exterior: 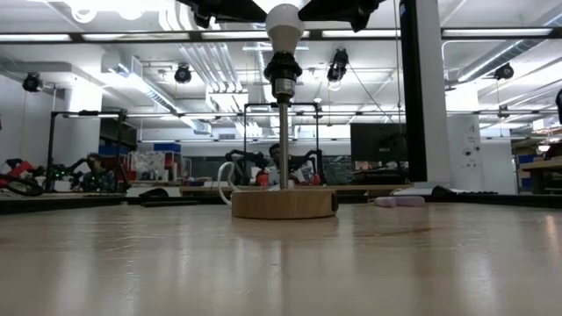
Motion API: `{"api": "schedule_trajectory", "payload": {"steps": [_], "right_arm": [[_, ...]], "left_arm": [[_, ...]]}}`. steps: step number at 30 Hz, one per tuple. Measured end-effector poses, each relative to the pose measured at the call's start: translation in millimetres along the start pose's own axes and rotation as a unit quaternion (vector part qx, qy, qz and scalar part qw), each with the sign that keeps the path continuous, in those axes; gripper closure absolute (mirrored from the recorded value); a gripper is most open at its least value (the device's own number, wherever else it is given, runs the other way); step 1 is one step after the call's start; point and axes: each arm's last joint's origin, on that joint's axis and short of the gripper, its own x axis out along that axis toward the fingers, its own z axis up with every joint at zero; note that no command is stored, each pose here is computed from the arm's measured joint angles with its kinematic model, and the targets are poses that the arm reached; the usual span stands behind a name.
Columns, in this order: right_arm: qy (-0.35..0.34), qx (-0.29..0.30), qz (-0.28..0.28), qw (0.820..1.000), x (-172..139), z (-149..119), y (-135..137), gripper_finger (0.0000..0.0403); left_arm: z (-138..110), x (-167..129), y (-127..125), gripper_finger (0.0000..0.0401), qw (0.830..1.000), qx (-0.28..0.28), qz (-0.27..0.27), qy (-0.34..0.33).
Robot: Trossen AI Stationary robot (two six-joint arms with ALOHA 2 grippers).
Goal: Screw lightbulb
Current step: Remove the lightbulb from the brown lamp
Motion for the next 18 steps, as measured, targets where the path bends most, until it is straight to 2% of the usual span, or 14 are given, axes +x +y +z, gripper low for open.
{"api": "schedule_trajectory", "payload": {"steps": [6, 10, 18], "right_arm": [[0.009, 0.0, -0.03, 1.0, 1.1, -1.6, -2.0, 0.0403], [0.01, 0.0, -0.057, 0.998, 1.2, -1.5, -4.8, 0.0403], [0.039, 0.0, -0.052, 0.998, 0.4, -7.3, -3.9, 0.0403]], "left_arm": [[-0.6, 0.9, -3.7, 0.0401, 1.0, -0.005, -0.008, -0.001], [0.1, -1.9, -9.3, 0.0401, 0.999, -0.009, -0.046, -0.005], [2.1, -9.7, -10.2, 0.0401, 0.999, -0.007, -0.045, -0.003]]}}
